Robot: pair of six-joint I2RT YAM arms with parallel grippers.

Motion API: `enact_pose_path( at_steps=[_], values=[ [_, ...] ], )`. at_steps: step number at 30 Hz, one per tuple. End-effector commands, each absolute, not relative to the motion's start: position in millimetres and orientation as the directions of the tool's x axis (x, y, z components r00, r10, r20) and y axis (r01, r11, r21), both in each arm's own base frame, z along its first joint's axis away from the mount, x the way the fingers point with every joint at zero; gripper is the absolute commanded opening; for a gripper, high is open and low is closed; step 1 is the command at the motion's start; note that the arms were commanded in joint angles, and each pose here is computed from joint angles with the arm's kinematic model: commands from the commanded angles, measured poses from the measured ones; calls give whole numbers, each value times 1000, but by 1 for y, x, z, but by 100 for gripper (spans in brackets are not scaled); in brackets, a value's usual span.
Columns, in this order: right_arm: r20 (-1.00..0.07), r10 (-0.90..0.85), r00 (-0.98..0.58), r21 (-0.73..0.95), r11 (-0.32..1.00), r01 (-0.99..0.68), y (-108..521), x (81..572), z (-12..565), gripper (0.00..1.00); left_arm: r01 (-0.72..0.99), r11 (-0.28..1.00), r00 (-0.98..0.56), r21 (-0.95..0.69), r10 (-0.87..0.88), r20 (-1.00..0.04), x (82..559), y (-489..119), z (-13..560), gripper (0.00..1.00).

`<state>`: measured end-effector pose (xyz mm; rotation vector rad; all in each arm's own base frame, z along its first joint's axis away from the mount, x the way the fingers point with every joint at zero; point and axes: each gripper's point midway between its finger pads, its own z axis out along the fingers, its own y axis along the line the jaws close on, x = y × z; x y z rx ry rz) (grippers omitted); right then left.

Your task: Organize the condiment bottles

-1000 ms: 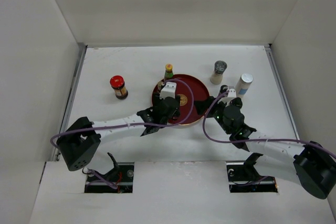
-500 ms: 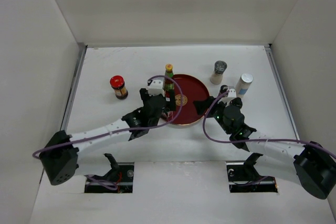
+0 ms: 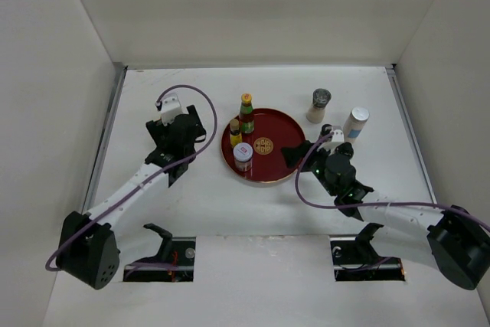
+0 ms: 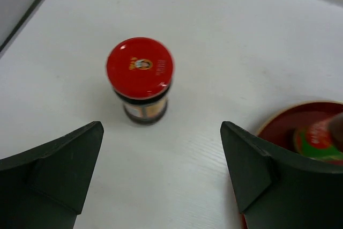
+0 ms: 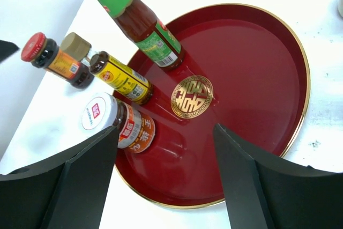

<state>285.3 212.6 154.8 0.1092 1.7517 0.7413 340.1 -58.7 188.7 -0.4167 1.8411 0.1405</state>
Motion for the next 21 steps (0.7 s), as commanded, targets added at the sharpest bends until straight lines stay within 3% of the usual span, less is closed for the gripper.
enact_pose_path(
  at_steps=[1,17,19,21],
  values=[
    [-837,472,-276,543,775,-322,216,291,173,79,-403,904,-220,-145,-249,-943,358,-42,202,93],
    [-834,481,-271,551,764,-337,216,288,180,85,-465,874,-292,-141,-302,-908,426,-14,157,92],
    [-833,483,-269,551,762,-339,216,287,181,85,-463,876,-303,-136,-300,-904,429,-16,152,88],
    [-833,483,-269,551,762,-339,216,287,181,85,-452,880,-304,-144,-303,-903,433,-19,150,77]
  ],
)
